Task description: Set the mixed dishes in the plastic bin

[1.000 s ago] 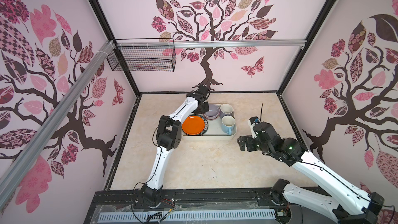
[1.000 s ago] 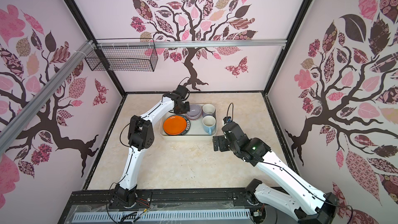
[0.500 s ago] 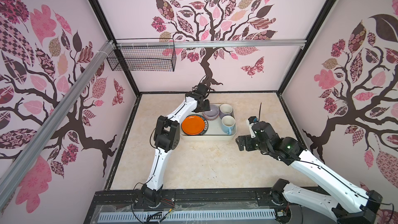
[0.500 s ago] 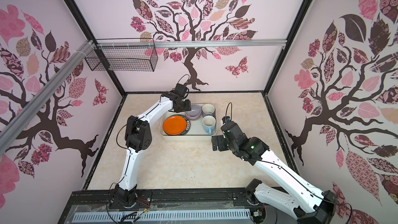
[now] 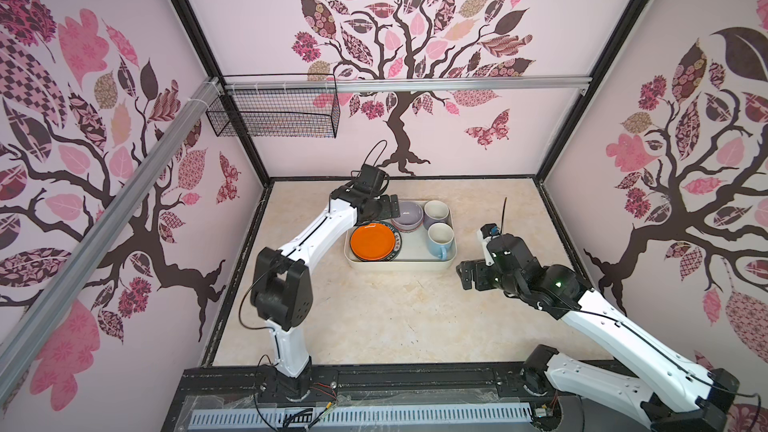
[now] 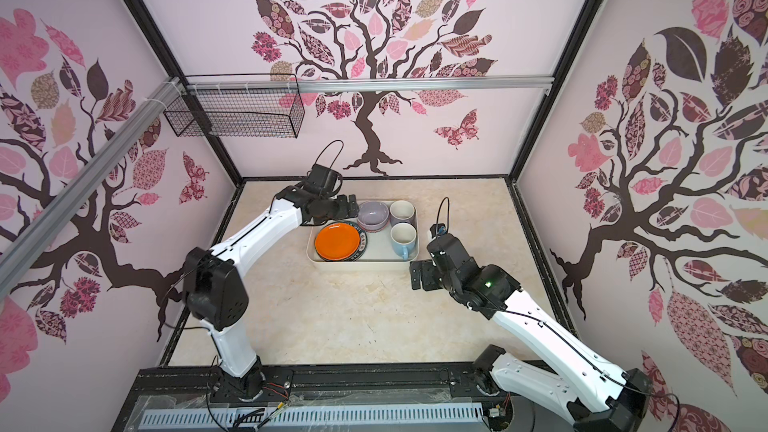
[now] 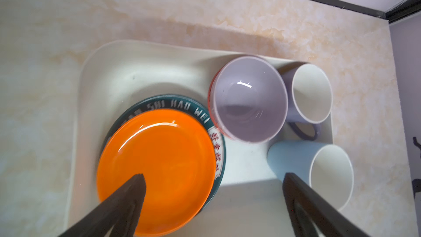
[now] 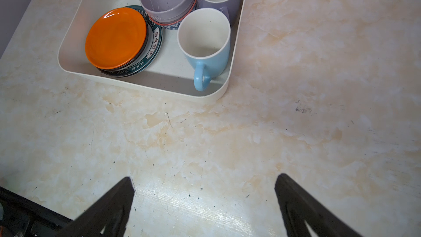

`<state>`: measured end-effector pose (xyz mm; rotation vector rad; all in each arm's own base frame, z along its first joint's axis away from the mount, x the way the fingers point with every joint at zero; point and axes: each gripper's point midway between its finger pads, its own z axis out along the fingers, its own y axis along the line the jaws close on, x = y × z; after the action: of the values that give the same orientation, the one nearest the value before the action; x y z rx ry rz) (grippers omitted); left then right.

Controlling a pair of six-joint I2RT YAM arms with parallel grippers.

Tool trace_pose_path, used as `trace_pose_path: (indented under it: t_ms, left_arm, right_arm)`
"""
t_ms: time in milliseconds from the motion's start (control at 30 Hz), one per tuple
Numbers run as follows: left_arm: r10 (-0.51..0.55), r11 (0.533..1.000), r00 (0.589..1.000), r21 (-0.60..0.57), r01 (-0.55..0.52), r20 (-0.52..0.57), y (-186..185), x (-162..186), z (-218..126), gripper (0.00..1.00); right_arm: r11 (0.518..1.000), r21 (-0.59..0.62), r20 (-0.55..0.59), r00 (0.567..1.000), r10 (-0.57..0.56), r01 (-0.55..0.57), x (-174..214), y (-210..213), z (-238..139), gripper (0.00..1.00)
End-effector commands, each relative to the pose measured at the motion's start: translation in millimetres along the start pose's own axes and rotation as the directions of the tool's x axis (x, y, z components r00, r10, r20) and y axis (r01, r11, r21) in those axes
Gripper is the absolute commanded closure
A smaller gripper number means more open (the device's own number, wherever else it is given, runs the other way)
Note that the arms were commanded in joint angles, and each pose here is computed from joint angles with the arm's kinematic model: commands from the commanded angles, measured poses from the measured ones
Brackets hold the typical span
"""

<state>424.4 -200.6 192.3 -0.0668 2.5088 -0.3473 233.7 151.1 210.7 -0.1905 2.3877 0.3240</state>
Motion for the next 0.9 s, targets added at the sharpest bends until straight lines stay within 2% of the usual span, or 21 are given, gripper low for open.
trace_pose_path:
  t_ms: [0,133,333,467,600,733,800,867]
  left_arm:
    - [0.029,0.995,0.998,-0.094,-0.023,0.064,32,25,-19,0.02]
    - [0.088,0.982,0.983,-0.179,-0.059,0.158,61,72,-49,0.02]
    - [0.042,0.979,0.981,-0.202,-0.003,0.189,102,128,-76,0.02]
    - [0.011,0.954,0.958,-0.29,0.076,0.287,137,141,-88,0.02]
    - [0.03,0.958,0.92,-0.274,0.085,0.391,145,141,-85,0.02]
    - [0.029,0.962,0.912,-0.26,0.086,0.409,146,143,-85,0.02]
    - [0.029,0.956,0.914,-0.279,0.093,0.404,151,146,-84,0.02]
    - [0.034,0.95,0.916,-0.298,0.094,0.399,155,149,-82,0.02]
  right_arm:
    - [1.0,-0.003,0.014,1.0,0.001,-0.001,-1,-1,0,0.0]
    - [1.0,0.027,-0.015,1.0,0.005,-0.005,11,-8,8,0.0]
    - [0.994,0.107,-0.046,0.998,0.037,-0.032,30,-25,27,0.0]
    - [0.976,0.199,-0.02,0.996,0.092,-0.087,38,-45,43,0.0]
    - [0.967,0.212,0.012,0.989,0.145,-0.144,40,-54,62,0.0]
    - [0.953,0.254,0.079,0.986,0.148,-0.164,26,-60,68,0.0]
    - [0.951,0.257,0.093,0.984,0.152,-0.171,16,-57,71,0.05]
    - [0.953,0.249,0.101,0.984,0.149,-0.17,3,-51,74,0.23]
